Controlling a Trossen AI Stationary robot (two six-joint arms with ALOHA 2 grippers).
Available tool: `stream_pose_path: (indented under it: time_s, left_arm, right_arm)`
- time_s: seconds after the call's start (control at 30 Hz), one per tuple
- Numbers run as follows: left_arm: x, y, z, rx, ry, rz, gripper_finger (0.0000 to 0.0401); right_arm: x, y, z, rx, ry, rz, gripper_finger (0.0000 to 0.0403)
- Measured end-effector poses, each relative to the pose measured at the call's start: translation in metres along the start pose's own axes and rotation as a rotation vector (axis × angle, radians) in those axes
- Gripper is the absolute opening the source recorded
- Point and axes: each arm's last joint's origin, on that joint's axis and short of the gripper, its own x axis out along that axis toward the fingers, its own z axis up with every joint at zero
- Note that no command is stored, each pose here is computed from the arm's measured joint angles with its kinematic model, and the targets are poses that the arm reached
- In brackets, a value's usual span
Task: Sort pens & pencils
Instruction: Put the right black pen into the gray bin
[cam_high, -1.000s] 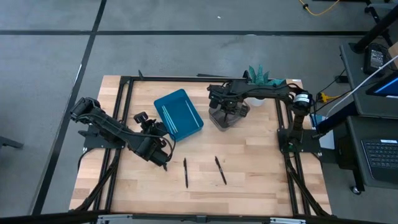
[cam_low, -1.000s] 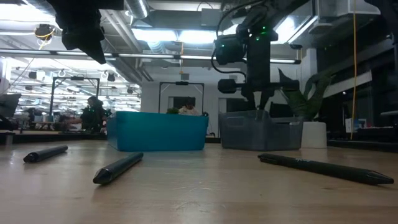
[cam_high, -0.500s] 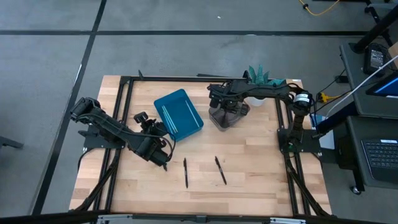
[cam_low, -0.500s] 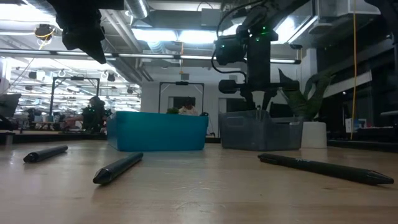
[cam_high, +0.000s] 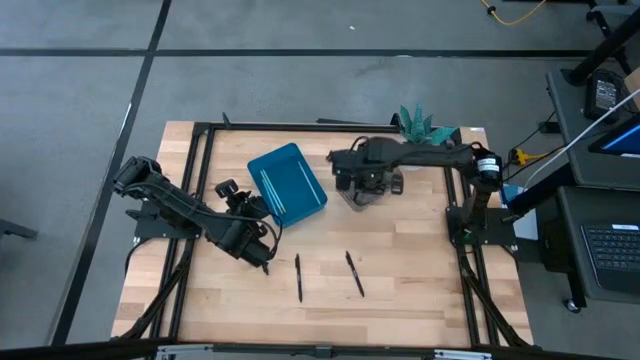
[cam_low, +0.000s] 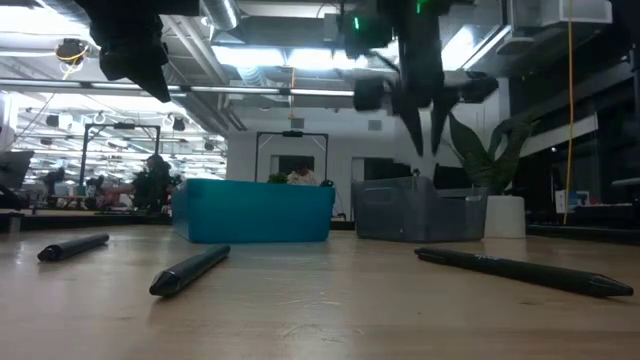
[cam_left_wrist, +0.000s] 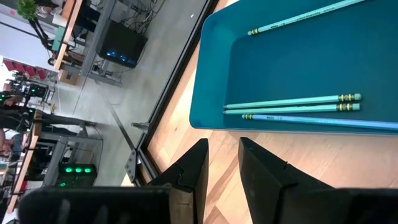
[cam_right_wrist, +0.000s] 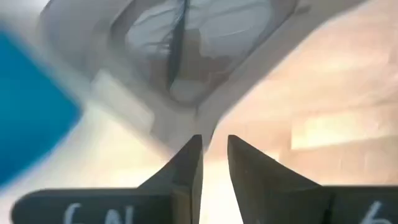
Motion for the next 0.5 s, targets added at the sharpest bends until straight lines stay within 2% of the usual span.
stream_pose_path:
  time_s: [0.13,0.23,0.4,0.5]
  left_arm:
    - [0.0,0.0,0.0,0.0,-0.002,0.001,0.0082]
    - [0.0,0.0,0.0,0.0,-0.001,0.001,0.0082]
    - [0.0,0.0,0.0,0.001,-0.002,0.0,0.0082]
    - [0.0,0.0,0.0,0.001,0.006,-0.004,0.0082]
  right_arm:
    - [-0.03,0.001,-0.047,-0.075,-0.03,0.049,0.0076]
    - [-0.037,0.003,-0.086,-0.113,-0.044,0.132,0.0076]
    - [-0.025,-0.001,-0.144,-0.134,-0.003,0.201,0.0076]
    - [-0.009,-0.008,-0.169,-0.152,0.076,0.142,0.0076]
